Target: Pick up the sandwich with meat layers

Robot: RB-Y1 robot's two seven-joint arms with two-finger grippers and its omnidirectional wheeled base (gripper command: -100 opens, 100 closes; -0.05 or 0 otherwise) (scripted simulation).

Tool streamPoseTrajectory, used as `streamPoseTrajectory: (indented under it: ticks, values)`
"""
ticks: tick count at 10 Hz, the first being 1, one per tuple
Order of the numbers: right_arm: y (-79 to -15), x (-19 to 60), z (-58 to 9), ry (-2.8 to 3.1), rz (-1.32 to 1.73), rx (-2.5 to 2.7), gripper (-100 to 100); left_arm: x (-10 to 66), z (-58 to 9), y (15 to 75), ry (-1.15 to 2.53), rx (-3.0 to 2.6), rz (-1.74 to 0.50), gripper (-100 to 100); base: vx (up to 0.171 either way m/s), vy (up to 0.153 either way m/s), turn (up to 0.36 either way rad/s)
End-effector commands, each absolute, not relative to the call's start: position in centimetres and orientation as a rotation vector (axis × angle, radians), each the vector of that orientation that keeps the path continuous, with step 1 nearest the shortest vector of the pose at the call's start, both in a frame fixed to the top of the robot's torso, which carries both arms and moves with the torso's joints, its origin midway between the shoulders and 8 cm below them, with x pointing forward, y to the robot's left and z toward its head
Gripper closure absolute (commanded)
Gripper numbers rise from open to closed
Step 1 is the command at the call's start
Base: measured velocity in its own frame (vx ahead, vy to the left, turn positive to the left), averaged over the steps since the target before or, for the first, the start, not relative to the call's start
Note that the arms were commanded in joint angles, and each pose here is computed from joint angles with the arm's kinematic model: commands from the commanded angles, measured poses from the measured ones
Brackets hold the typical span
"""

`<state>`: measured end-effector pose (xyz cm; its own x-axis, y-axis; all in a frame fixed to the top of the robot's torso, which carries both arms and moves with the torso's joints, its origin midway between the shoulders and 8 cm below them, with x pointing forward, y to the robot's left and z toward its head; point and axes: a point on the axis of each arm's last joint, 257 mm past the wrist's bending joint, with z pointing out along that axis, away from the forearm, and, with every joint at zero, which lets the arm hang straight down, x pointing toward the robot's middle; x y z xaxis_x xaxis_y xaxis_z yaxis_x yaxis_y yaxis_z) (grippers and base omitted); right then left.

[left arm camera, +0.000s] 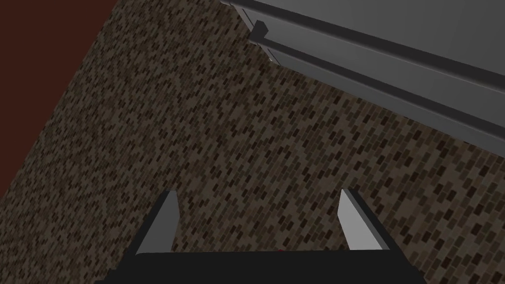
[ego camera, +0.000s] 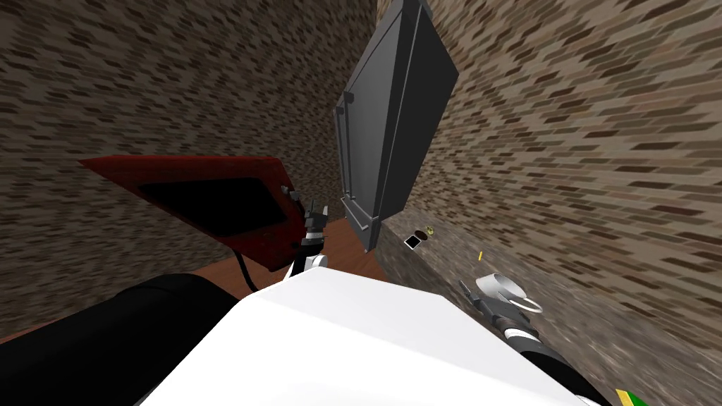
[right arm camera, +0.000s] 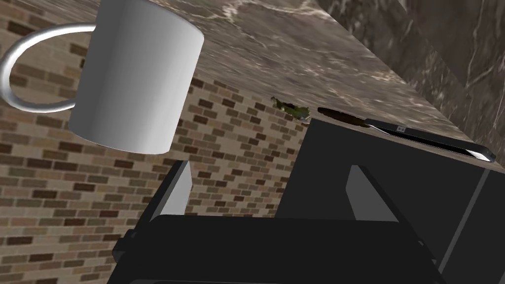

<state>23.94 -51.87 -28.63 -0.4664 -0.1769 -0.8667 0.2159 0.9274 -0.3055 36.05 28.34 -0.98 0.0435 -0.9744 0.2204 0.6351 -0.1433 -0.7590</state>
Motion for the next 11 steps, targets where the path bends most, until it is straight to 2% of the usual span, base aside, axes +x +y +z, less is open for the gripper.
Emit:
streamPoseTrajectory:
  ticks: [1, 11]
  values:
    - [-54.1, 22.4, -28.9, 2.029, -0.543, -0.014, -100, 36.1, -1.0, 28.3, 0.516, -0.873, -1.508, 0, 0.000, 0.014, 0.336]
    - [-58.0, 20.1, -27.9, 2.012, -0.807, -0.446, -100, 36.1, -1.0, 28.3, 0.516, -0.873, -1.508, 0, 0.008, -0.004, 0.145]
